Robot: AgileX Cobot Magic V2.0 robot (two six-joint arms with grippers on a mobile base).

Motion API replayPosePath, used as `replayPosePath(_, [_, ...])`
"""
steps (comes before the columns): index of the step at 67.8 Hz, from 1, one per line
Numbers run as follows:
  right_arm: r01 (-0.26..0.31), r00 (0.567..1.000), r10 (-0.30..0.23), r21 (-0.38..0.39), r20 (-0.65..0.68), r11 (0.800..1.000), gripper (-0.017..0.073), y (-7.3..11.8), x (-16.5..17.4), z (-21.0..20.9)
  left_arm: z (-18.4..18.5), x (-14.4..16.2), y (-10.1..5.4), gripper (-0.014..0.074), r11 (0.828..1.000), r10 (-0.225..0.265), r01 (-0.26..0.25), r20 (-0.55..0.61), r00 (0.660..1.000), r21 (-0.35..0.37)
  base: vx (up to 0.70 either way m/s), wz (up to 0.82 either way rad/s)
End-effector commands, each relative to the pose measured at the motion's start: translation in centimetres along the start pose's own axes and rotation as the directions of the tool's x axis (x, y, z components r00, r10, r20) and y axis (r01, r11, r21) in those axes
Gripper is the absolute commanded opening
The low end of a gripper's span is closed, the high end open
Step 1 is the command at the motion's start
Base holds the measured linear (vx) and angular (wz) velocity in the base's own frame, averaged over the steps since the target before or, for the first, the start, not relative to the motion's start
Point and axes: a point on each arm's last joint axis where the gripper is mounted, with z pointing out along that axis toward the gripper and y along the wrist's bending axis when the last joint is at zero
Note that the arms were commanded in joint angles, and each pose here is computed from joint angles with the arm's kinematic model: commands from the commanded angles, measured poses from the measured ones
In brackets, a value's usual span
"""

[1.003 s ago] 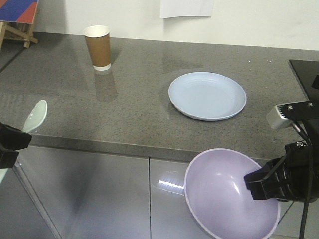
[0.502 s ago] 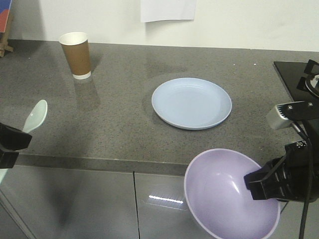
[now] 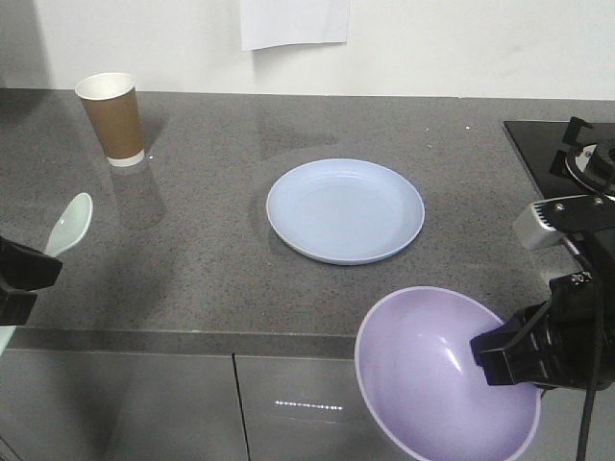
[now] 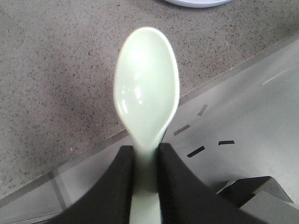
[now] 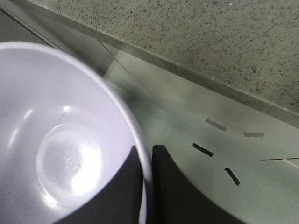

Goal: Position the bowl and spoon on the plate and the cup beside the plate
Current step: 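Drive the base forward until the blue plate is just ahead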

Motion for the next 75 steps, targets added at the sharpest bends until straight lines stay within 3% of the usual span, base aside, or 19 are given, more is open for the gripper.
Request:
replayPosePath(1, [0.001,0.997,0.0,-0.008,0.077,1.0,-0.0001,0.41,-0.79,-0.9,-1.05,-0.96,-0.33,0.0065,1.0,0.0,0.001,0.091,0.996,-0.008,0.06,-0.06])
replayPosePath(75, [0.002,0.997,-0.001,-0.009,0.076,1.0,-0.0001,0.41,-0.78,-0.9,-1.05,-0.96,-0.33,0.0065,1.0,0.0,0.001,0.091,0.996,-0.008,0.05,-0.02])
